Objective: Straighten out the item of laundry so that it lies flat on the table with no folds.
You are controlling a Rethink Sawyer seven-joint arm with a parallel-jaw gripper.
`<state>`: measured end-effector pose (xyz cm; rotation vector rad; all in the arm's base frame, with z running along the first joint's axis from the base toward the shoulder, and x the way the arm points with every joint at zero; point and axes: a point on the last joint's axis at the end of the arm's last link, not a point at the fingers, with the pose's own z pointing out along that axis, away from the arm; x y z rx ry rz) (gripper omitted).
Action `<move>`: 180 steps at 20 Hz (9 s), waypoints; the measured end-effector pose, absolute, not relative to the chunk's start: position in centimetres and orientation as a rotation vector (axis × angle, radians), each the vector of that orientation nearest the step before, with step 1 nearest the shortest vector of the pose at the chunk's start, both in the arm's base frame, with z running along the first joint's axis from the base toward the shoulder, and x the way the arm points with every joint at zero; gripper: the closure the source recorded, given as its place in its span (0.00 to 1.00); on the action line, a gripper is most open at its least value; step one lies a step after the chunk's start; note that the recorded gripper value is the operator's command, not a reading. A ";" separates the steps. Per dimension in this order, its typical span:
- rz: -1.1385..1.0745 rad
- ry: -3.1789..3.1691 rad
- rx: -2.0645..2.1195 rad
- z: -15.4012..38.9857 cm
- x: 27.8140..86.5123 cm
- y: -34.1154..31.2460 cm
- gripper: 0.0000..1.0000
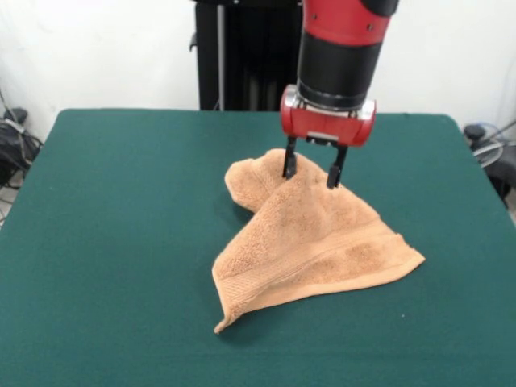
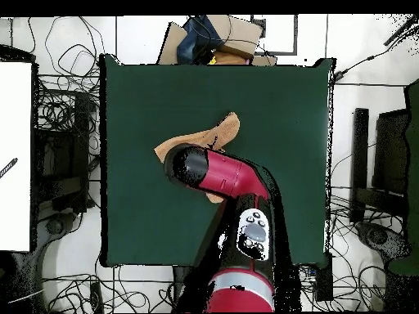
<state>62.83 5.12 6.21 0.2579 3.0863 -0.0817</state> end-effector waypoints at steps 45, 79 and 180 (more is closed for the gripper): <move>-0.106 3.074 0.177 1.8 63.3 7.7 1.00; -0.086 3.030 0.401 8.0 64.2 -0.8 1.00; -0.157 3.242 0.041 3.0 60.6 10.6 0.00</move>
